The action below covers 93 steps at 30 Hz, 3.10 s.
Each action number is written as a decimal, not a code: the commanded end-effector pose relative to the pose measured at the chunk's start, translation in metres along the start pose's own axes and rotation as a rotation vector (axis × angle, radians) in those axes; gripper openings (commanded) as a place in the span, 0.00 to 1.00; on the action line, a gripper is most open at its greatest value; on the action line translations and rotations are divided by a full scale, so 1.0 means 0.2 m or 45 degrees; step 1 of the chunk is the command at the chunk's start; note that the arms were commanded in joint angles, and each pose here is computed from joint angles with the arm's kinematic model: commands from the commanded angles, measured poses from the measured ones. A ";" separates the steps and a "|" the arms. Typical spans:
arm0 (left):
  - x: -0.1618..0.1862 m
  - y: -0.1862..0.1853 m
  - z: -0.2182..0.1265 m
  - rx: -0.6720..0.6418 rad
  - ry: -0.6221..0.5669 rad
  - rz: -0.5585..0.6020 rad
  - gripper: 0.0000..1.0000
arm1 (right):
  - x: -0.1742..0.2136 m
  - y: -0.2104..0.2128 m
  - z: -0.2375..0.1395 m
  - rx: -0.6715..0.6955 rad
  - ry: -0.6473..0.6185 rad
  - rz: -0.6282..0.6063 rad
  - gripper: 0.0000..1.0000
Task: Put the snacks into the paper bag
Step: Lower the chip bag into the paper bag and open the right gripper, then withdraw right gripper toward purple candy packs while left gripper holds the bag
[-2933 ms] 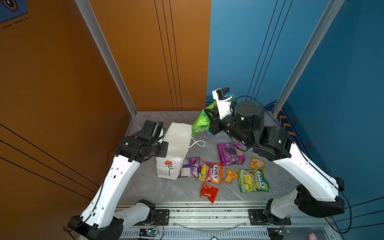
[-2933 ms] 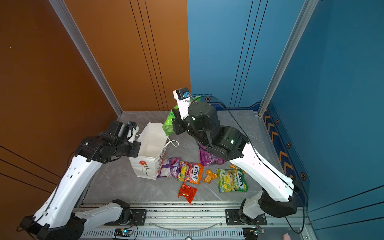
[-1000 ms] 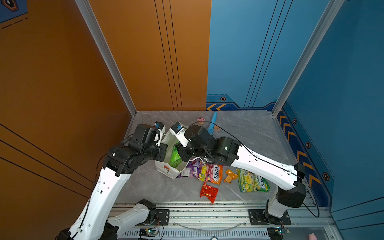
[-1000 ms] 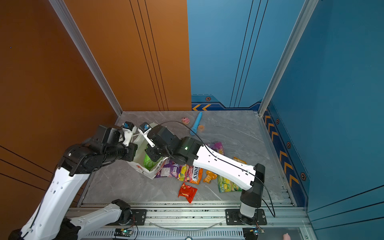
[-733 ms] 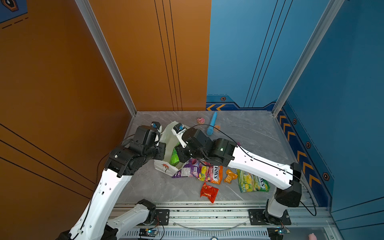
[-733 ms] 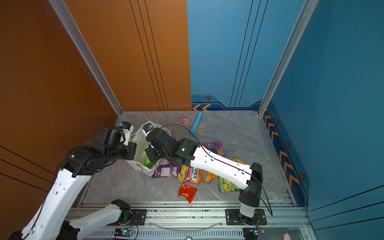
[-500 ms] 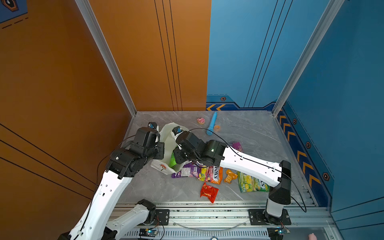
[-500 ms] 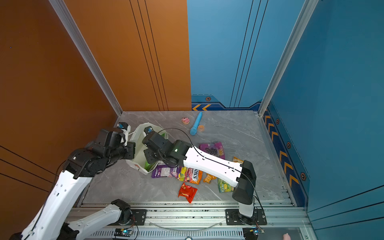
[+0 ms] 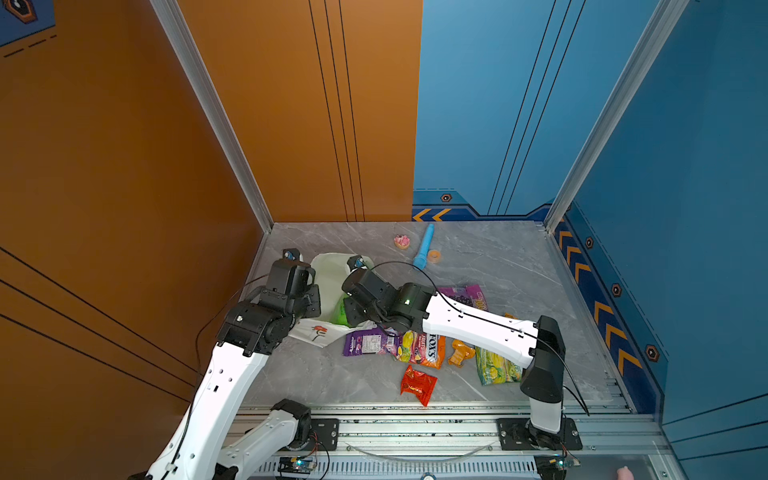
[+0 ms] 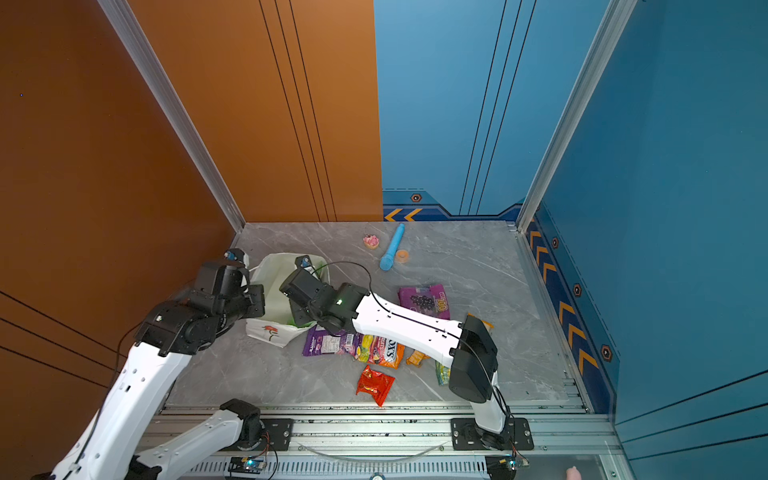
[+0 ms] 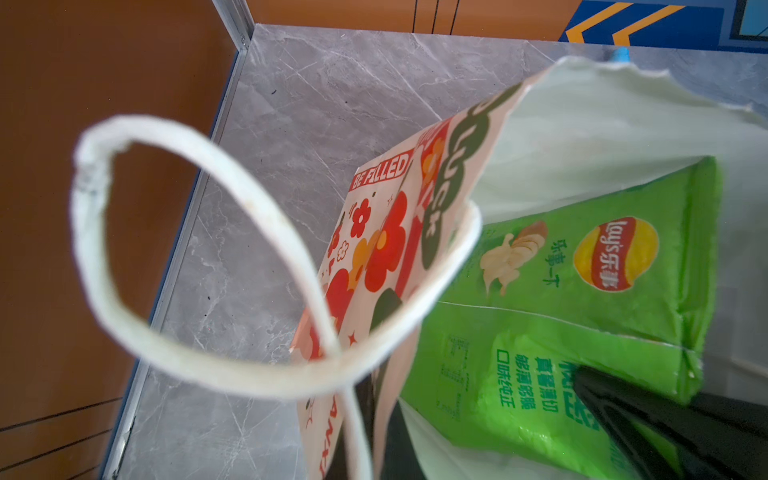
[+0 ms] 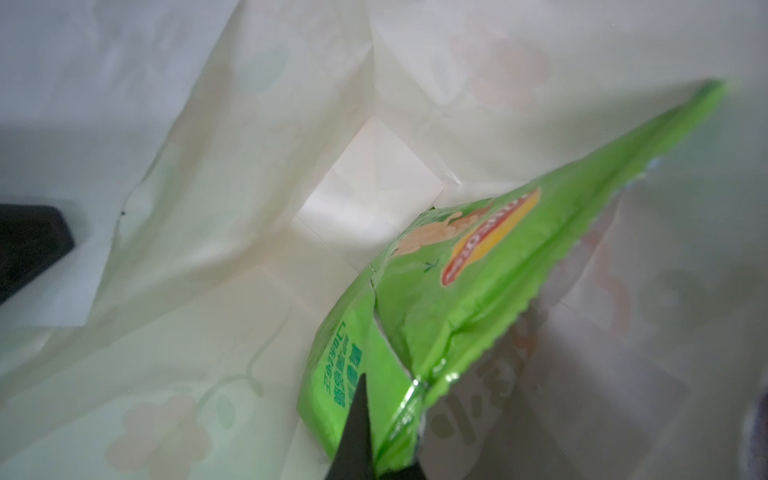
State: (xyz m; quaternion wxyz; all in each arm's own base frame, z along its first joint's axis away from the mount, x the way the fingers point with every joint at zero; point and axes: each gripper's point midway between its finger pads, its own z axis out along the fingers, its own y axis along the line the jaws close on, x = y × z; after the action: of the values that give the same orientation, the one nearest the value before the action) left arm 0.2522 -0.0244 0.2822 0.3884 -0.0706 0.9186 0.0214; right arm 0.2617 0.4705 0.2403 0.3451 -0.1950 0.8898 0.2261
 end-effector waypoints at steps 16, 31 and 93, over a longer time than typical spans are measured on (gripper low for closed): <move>0.01 -0.12 0.14 0.225 0.153 -0.017 0.00 | -0.20 -0.17 -0.10 0.099 0.066 -0.024 0.00; 0.04 -0.01 0.19 0.153 0.120 -0.061 0.00 | -0.16 -0.05 0.03 0.017 0.124 -0.072 0.19; 0.09 0.13 0.22 0.119 -0.018 -0.222 0.00 | 0.45 -1.29 -0.18 0.692 0.205 0.185 0.66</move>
State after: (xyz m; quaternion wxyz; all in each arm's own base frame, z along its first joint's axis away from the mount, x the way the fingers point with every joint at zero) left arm 0.2673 0.0039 0.2381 0.3949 -0.1323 0.9079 -0.0482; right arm 0.3089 0.2409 0.1390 0.3139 -0.0231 0.9480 0.0478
